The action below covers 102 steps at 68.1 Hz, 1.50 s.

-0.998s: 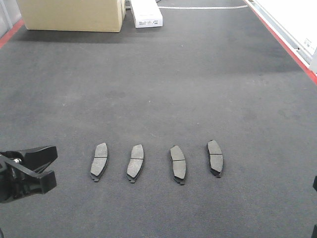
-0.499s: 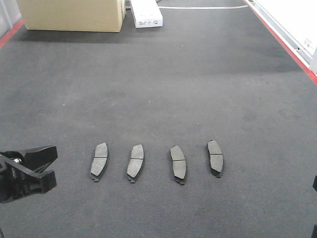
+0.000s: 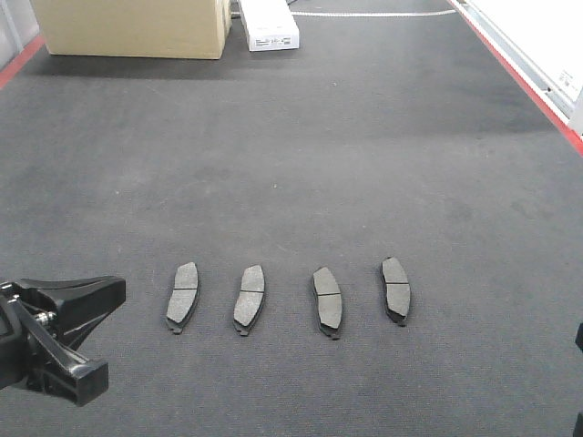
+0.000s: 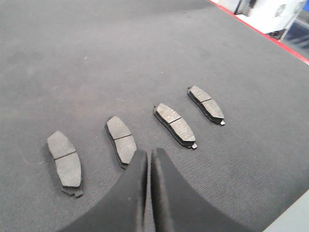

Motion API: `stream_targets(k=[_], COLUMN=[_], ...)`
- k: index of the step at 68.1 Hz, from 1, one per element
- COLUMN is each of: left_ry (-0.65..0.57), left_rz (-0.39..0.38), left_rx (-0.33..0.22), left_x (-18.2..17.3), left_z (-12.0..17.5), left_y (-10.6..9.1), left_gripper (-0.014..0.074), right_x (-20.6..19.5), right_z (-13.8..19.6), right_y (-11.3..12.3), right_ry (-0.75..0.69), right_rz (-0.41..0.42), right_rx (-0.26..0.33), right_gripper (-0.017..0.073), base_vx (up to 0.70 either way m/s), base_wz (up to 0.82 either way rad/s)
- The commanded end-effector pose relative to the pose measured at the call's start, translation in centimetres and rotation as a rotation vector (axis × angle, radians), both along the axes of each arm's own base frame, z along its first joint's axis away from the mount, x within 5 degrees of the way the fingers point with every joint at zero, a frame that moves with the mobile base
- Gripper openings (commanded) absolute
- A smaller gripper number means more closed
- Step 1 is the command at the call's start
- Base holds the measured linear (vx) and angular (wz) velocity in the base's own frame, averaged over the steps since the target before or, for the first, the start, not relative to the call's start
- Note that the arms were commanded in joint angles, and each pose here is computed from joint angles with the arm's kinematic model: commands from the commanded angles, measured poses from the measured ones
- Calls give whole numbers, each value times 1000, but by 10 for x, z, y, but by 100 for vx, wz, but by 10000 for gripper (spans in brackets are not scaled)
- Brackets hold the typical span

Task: Move and align brake pads A on conveyor

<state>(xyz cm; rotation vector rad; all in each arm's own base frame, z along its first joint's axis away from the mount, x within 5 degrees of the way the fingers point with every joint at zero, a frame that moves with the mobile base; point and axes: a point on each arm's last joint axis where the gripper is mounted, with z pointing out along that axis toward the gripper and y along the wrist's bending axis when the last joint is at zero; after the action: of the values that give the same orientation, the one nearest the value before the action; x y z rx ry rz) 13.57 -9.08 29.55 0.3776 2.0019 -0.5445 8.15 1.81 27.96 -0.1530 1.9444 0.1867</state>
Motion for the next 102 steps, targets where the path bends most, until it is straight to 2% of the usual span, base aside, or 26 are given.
stream_targets(k=[1,17,30,37,47,54,62,71,77,102], left_ry=[-92,-118,-291,-368,-477,-543,-604,-650,-635,-542], left_rz=[6,-2,7,80,258,416,559,644,652,647], left_rx=[-69,-62,-73,-104,-110,-57,6,55,81,103], left_x=[2,-1,-28,-45,-70,-82,-93,-102,-98,-82], left_z=[17,20,37,36,22,7,-5,-16,-27,-82], left_y=[-1,1,22,41,68,82,90,94,94,96], left_gripper=[-6,-6,-6,-6,-6,-6,-6,-6,-6,-6], right_x=[2,2,2,2,2,2,2,2,2,2], right_z=[14,14,14,14,14,14,14,14,14,13], right_y=[1,1,1,1,1,1,1,1,1,1], right_ry=[-91,-91,-91,-91,-91,-91,-91,-91,-89,-84], right_rz=[8,8,8,8,8,8,8,8,8,7], right_rx=[8,9,9,9,9,9,9,9,9,7], right_gripper=[-6,-6,-6,-6,-6,-6,-6,-6,-6,-6], base_vx=[0,0,0,0,0,0,0,0,0,0], base_wz=[0,0,0,0,0,0,0,0,0,0])
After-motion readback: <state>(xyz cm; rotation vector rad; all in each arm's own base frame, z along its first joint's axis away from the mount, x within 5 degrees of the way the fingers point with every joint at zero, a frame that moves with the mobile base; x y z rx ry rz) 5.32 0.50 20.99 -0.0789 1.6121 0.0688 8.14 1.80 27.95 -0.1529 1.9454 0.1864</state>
